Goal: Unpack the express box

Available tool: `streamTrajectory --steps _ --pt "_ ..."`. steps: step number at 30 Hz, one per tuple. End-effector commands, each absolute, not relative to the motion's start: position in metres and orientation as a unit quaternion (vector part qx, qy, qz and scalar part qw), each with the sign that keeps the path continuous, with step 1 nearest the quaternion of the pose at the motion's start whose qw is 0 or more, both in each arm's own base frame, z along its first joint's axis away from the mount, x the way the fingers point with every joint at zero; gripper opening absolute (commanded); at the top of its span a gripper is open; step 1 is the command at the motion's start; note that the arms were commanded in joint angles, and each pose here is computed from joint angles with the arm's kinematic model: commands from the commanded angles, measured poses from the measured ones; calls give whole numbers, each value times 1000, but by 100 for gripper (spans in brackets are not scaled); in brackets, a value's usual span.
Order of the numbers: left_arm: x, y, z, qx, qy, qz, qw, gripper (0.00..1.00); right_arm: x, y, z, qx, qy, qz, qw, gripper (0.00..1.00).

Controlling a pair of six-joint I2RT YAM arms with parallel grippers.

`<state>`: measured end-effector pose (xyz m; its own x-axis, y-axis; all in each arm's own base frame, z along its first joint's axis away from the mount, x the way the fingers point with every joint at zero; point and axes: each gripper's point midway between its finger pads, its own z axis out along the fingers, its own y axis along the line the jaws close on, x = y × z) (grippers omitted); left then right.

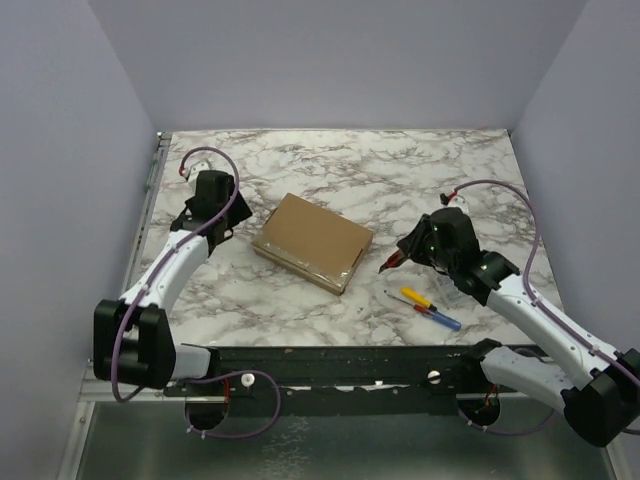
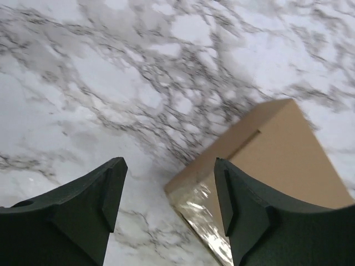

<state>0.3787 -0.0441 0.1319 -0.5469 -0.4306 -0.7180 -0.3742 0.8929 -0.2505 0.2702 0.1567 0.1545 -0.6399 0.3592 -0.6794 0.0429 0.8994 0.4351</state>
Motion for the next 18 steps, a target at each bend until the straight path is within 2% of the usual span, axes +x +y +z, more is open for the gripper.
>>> streamTrajectory --steps 1,4,7,12,18 --pt "329 -103 142 -192 891 -207 356 72 288 146 189 79 871 153 461 0" --pt "299 -132 133 -201 883 -297 303 67 323 150 204 70 865 121 483 0" --pt "285 -130 125 -238 866 -313 309 67 361 153 211 58 872 71 481 0" --pt "287 -129 127 -236 847 -330 345 82 409 170 206 22 872 36 488 0" --pt "305 -140 110 -189 861 -334 333 85 420 209 176 -33 889 90 447 0"
